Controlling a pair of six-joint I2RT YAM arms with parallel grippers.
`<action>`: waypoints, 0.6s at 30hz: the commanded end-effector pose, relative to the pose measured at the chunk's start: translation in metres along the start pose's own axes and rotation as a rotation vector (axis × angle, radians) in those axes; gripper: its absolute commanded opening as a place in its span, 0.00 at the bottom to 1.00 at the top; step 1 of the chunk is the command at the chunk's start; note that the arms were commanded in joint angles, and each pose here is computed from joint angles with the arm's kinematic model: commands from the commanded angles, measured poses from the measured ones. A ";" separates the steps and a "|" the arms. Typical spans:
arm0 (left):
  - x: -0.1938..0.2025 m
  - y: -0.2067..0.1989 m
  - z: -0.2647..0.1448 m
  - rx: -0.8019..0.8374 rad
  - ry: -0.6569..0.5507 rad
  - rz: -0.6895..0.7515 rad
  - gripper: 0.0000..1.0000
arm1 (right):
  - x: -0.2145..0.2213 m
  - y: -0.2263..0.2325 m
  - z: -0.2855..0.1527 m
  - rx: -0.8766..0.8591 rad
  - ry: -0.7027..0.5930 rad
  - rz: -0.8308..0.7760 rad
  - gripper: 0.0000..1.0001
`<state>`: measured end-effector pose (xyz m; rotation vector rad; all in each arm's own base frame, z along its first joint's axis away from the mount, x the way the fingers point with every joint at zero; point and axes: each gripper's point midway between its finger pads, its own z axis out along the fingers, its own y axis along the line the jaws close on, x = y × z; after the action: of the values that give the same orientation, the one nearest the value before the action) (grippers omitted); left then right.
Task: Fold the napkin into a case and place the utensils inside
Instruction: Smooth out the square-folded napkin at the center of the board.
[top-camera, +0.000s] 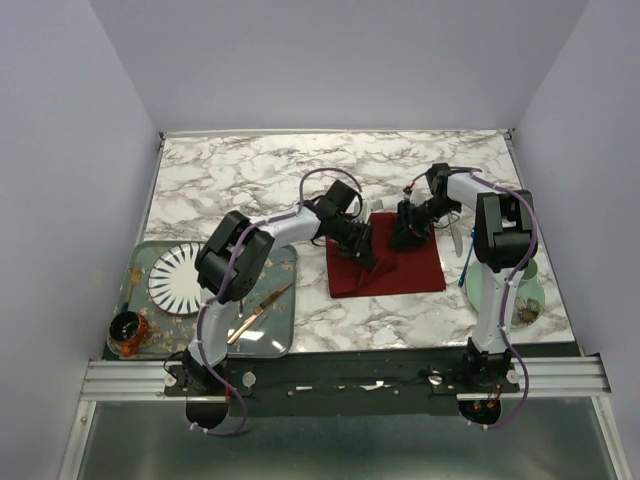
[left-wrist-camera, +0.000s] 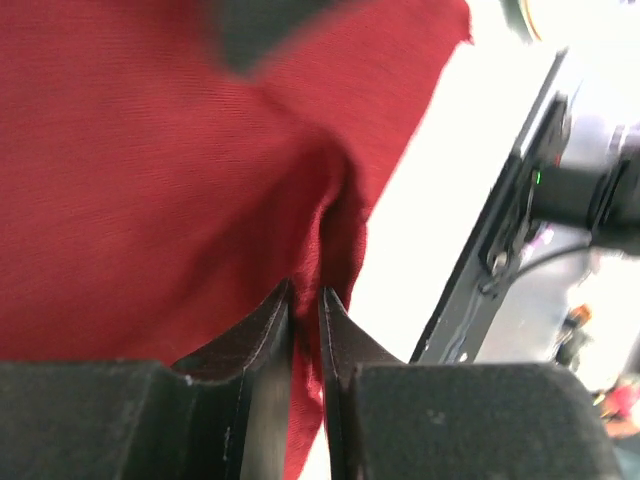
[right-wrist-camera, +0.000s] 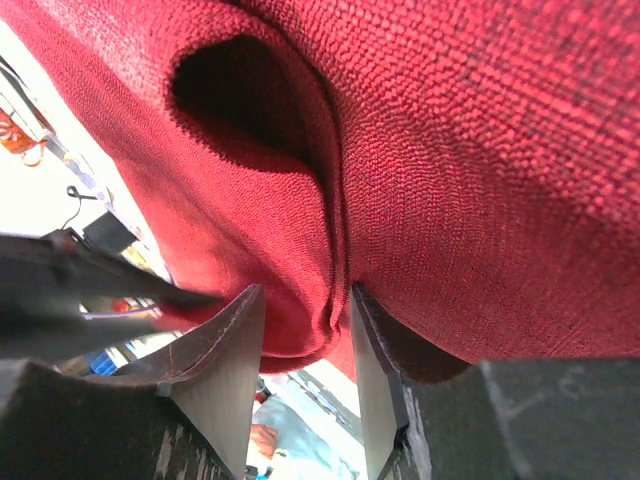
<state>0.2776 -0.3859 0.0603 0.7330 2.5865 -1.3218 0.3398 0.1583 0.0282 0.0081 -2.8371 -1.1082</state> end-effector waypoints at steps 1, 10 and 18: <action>0.007 -0.052 0.001 0.098 0.025 0.238 0.23 | 0.005 -0.008 0.007 0.010 0.026 0.016 0.48; 0.021 -0.042 -0.056 -0.066 0.021 0.507 0.65 | 0.005 -0.008 0.006 0.015 0.026 0.010 0.47; 0.021 0.000 -0.112 -0.162 -0.058 0.329 0.65 | 0.007 -0.011 0.007 0.028 0.027 0.011 0.44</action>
<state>0.2598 -0.3306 0.1365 1.1227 2.2461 -1.1008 0.3395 0.1581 0.0280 0.0094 -2.8370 -1.1062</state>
